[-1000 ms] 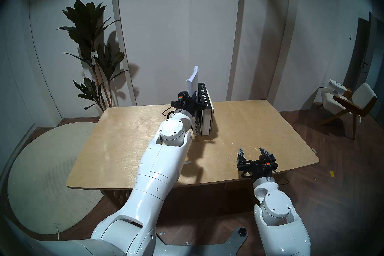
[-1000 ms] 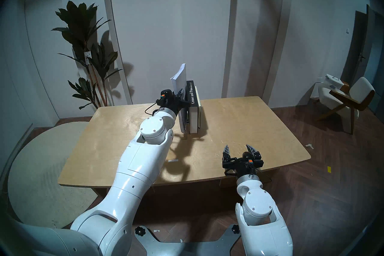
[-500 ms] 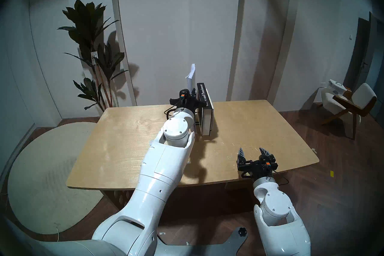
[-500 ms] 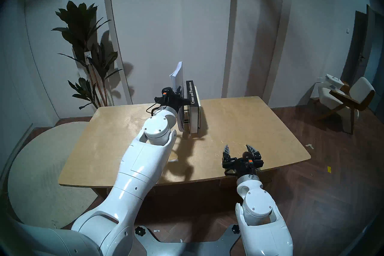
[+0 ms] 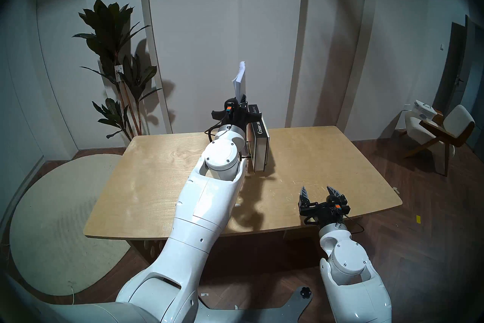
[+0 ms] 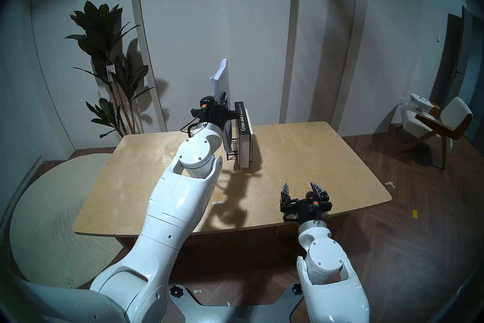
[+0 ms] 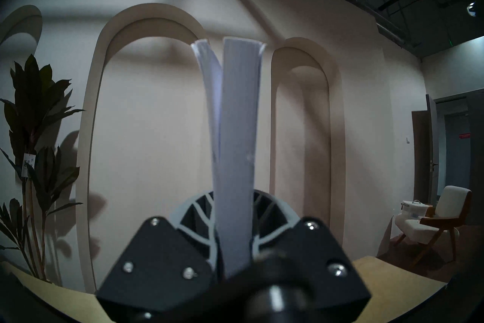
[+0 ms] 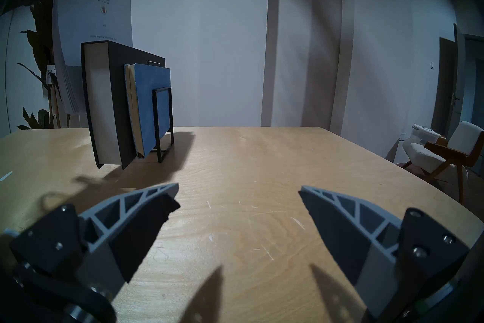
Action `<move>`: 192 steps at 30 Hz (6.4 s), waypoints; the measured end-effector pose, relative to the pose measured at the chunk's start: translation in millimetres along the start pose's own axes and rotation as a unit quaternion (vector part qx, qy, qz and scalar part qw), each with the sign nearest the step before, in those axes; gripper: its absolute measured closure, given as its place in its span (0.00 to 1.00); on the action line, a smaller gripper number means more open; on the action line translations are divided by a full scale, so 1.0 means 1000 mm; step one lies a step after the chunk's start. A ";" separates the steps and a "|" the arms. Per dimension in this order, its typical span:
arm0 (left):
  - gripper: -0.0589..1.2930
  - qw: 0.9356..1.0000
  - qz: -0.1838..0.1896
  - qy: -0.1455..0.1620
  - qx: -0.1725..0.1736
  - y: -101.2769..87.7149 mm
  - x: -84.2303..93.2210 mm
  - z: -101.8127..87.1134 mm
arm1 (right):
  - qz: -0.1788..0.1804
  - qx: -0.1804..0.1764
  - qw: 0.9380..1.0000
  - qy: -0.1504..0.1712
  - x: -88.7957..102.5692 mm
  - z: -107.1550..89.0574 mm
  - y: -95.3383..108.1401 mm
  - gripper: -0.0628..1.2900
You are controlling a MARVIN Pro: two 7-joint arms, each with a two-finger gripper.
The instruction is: Stack the books into one stack
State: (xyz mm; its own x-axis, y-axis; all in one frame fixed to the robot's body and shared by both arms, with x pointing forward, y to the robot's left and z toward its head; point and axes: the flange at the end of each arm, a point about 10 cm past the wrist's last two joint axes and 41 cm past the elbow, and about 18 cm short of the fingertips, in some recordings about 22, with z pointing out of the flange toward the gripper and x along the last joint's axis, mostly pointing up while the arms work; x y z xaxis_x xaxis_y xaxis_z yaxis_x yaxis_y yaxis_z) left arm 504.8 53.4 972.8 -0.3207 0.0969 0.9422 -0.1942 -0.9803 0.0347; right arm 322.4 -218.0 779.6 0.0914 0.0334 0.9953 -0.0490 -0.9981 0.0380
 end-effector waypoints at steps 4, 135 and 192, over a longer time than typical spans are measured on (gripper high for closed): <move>0.84 1.000 0.000 0.023 0.002 -0.001 0.015 0.000 | 0.000 0.000 1.000 0.000 0.000 0.000 0.000 0.04; 0.84 0.360 0.860 0.084 -0.353 -0.233 -0.145 -0.106 | -0.001 0.000 1.000 0.000 0.000 0.000 0.000 0.04; 0.03 0.399 0.753 0.215 -0.477 -0.208 -0.026 -0.063 | -0.001 0.000 1.000 -0.001 0.000 0.000 0.000 0.04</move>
State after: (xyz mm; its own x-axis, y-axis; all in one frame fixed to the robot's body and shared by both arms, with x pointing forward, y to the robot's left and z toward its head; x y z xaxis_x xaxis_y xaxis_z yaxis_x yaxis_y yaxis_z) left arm 494.8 265.8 920.4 -0.8296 -0.2568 -0.4958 0.3203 0.5085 -0.7992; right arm 322.7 -218.0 779.3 0.0931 0.0350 0.9950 -0.0494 -0.9980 0.0397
